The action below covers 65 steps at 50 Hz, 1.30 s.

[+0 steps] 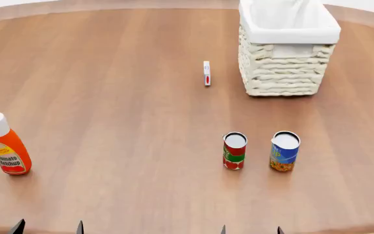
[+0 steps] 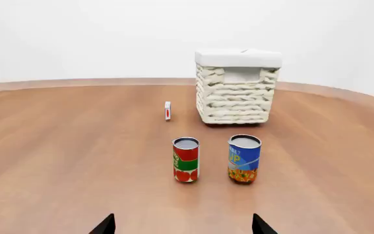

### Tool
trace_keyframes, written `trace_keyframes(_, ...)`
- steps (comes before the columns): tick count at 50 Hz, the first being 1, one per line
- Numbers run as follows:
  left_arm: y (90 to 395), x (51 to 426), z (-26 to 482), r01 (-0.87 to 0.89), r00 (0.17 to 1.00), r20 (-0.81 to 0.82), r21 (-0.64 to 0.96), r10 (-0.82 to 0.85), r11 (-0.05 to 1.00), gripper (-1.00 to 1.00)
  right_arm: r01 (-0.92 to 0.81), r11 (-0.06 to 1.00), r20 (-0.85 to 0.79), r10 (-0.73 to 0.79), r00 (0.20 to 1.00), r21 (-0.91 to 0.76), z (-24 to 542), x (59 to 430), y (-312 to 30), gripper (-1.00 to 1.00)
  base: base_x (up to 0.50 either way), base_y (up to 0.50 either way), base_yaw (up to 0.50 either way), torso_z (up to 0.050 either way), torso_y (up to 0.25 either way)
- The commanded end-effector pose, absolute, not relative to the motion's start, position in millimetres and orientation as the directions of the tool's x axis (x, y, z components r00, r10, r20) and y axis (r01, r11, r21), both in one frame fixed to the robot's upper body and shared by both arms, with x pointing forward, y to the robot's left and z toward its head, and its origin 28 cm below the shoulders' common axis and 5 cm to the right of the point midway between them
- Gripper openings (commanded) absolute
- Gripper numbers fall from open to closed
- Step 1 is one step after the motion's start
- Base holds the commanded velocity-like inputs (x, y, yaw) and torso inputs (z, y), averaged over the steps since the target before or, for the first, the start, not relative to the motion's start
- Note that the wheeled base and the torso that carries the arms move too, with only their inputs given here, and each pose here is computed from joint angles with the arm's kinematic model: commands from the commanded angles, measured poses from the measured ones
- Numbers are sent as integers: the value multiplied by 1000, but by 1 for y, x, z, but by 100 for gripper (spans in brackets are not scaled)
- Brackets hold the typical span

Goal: Pick up the cream cheese box, and put it in the basket.

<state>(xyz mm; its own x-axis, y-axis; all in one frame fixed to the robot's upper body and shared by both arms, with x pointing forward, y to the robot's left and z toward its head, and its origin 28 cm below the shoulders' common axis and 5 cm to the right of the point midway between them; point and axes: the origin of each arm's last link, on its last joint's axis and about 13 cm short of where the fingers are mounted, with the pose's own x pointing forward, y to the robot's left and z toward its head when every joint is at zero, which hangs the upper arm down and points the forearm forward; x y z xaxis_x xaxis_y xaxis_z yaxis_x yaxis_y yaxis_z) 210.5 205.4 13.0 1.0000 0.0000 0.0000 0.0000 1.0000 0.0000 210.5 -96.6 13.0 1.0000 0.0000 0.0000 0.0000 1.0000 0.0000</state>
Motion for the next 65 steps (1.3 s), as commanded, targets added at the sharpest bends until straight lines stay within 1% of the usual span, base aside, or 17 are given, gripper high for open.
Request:
trace_keyframes(1,206,211,13,0,1000,0,0,0,1000,100,0,1000,0,0,1000,0,12,211,-96,100,0,0,0,0,0)
trace_keyframes(11,205,210,14,7,1000,1,-14,-7,1000,100,-11,1000,-7,10,1000,-9,13,211,-95,100,0,0,0,0,0)
trace_keyframes(18,205,208,24,10,1000,24,-17,-9,1000,100,-19,1000,18,19,1000,-18,25,208,-93,100,0,0,0,0,0)
trace_keyframes(22,204,203,43,24,997,76,-38,-21,999,100,-28,999,96,31,995,-36,51,202,-92,100,0,0,0,0,0)
trace_keyframes(24,203,199,53,30,993,112,-41,-25,999,100,-22,997,131,32,991,-76,61,200,-92,100,0,0,0,0,0)
trace_keyframes(25,202,195,66,28,987,161,-26,-23,999,100,-28,997,161,40,986,-75,73,196,-90,100,0,0,0,0,0)
trace_keyframes(29,203,187,86,34,975,222,-48,-22,998,100,-41,996,221,56,974,-74,94,188,-88,100,0,0,0,0,0)
trace_keyframes(36,203,165,124,59,938,346,-69,-31,996,100,-53,994,356,83,931,-93,140,165,-84,100,0,0,0,0,0)
trace_keyframes(40,203,155,139,55,914,405,-61,-26,997,100,-52,994,409,86,909,-95,158,153,-83,100,0,0,0,0,0)
trace_keyframes(50,202,137,163,82,878,477,-74,-37,994,100,-61,993,472,101,876,-100,172,142,-81,100,0,0,0,0,0)
trace_keyframes(65,203,138,162,90,876,480,-88,-37,992,100,-54,993,483,98,870,-104,173,141,-81,100,0,0,0,0,0)
